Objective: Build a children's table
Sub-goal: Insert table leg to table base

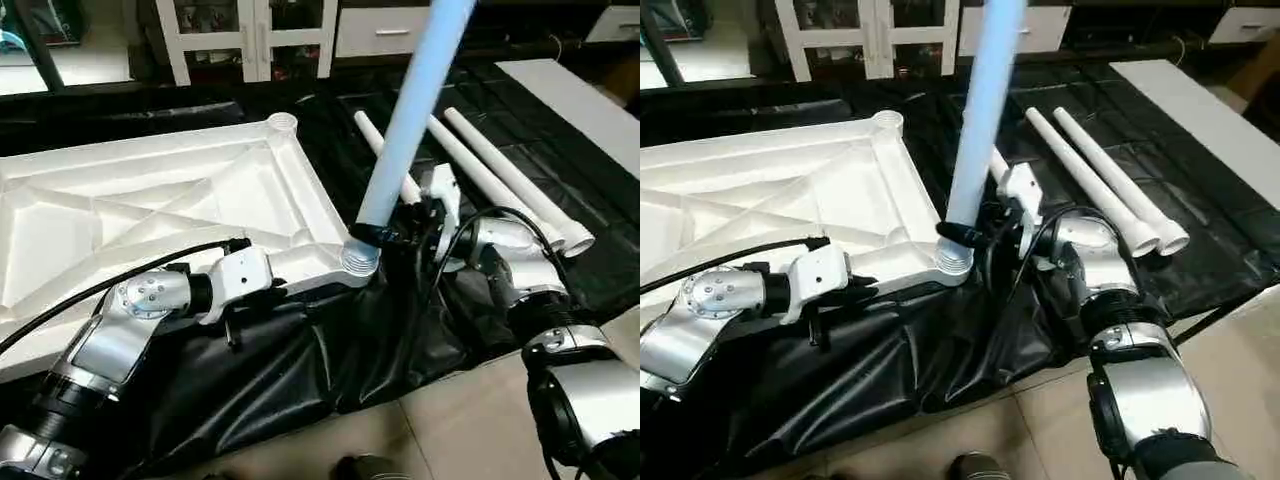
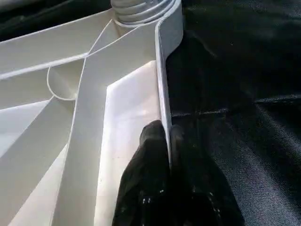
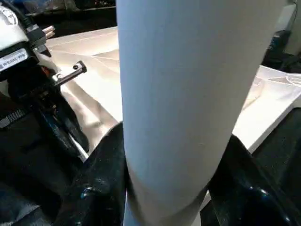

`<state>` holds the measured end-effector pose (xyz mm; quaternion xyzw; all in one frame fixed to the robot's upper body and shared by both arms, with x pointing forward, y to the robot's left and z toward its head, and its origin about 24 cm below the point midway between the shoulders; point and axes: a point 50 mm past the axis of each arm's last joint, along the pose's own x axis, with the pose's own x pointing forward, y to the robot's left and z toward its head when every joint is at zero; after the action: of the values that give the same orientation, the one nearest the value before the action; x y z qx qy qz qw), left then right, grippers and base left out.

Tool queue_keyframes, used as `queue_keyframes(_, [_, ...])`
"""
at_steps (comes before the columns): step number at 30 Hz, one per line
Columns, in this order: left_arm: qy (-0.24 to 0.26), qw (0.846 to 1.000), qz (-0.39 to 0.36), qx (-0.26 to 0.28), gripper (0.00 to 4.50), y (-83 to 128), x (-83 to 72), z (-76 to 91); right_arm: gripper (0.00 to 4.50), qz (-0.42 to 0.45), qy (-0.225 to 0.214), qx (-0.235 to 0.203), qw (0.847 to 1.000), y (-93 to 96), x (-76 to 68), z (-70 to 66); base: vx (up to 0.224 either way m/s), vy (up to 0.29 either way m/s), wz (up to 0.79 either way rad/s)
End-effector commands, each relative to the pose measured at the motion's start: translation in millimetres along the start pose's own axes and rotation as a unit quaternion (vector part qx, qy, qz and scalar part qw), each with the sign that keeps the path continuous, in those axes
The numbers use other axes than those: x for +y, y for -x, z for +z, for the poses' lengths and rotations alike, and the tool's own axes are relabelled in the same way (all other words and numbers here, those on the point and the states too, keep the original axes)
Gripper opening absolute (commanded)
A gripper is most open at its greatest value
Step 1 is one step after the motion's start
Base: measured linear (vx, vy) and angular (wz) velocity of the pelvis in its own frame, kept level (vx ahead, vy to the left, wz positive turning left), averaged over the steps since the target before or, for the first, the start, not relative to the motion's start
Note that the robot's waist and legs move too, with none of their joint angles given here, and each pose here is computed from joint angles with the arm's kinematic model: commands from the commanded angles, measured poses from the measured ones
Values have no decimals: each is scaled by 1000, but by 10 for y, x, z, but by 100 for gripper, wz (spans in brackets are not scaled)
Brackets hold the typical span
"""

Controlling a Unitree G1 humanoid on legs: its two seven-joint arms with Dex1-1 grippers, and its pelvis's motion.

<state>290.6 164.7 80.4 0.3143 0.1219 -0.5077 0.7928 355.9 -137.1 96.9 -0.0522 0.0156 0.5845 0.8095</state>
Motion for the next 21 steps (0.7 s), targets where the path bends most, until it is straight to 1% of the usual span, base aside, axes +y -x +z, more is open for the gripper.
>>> queue_keyframes(1, [0,999,-39,-6,0,-80,-148,2,184,57,-87,167,980,52,385,-765,0,0,0])
queue_keyframes(2, [1,999,-40,-7,0,-84,-154,3,184,59,-90,163,981,42,406,-780,0,0,0])
queue_keyframes(6, [1,999,-41,-6,0,-85,-162,2,184,49,-99,150,982,29,420,-794,0,0,0])
queue_keyframes(9, [2,999,-41,-6,0,-84,-168,2,184,22,-110,131,985,34,399,-795,0,0,0])
queue_keyframes(12, [2,999,-42,-7,0,-84,-167,5,184,-9,-131,107,986,41,353,-773,0,0,0])
queue_keyframes(18, [1,999,-43,-7,0,-85,-168,9,184,-73,-192,56,977,75,278,-763,0,0,0])
queue_keyframes(20, [1,999,-43,-7,0,-86,-162,11,184,-88,-208,51,973,111,279,-797,0,0,0])
queue_keyframes(21, [1,999,-43,-7,0,-86,-162,11,184,-89,-209,51,973,114,281,-801,0,0,0])
